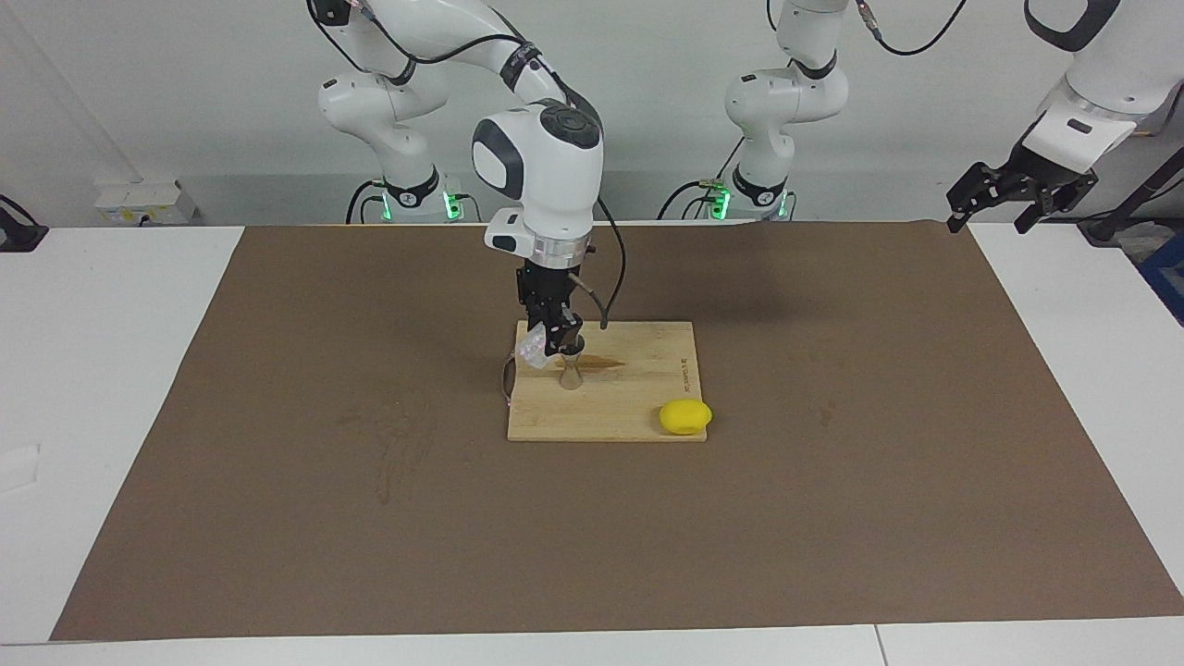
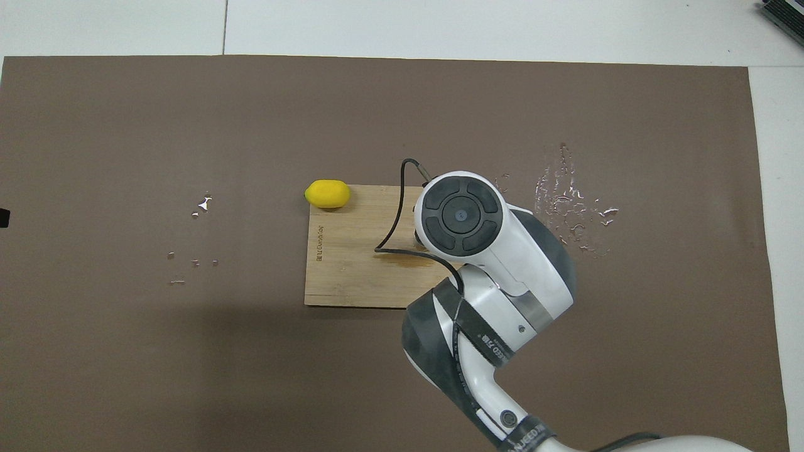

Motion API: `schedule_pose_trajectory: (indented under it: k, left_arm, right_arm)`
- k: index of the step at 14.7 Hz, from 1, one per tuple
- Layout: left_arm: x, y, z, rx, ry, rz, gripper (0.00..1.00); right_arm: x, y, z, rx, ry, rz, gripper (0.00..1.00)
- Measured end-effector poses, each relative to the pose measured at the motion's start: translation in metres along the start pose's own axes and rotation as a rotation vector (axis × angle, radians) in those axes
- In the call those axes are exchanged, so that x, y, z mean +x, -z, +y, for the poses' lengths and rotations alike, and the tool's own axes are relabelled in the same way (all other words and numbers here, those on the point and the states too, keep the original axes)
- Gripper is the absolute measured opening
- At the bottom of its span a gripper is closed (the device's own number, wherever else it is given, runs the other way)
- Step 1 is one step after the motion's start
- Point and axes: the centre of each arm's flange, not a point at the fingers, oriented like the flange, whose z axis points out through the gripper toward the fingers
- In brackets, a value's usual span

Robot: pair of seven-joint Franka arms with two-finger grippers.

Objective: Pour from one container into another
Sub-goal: 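Tilt the glass cup with the right gripper above the metal cup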

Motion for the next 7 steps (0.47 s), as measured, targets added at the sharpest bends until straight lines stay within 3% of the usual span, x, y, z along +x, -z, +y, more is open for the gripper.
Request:
schedule_pose_trajectory:
  k: [7]
  left_arm:
    - [0.001,0.000,0.006,0.000,0.037,0.001,1.00]
  right_arm:
    - [0.039,-0.010,-0.002,-0.033,-0.143,-0.135,0.50]
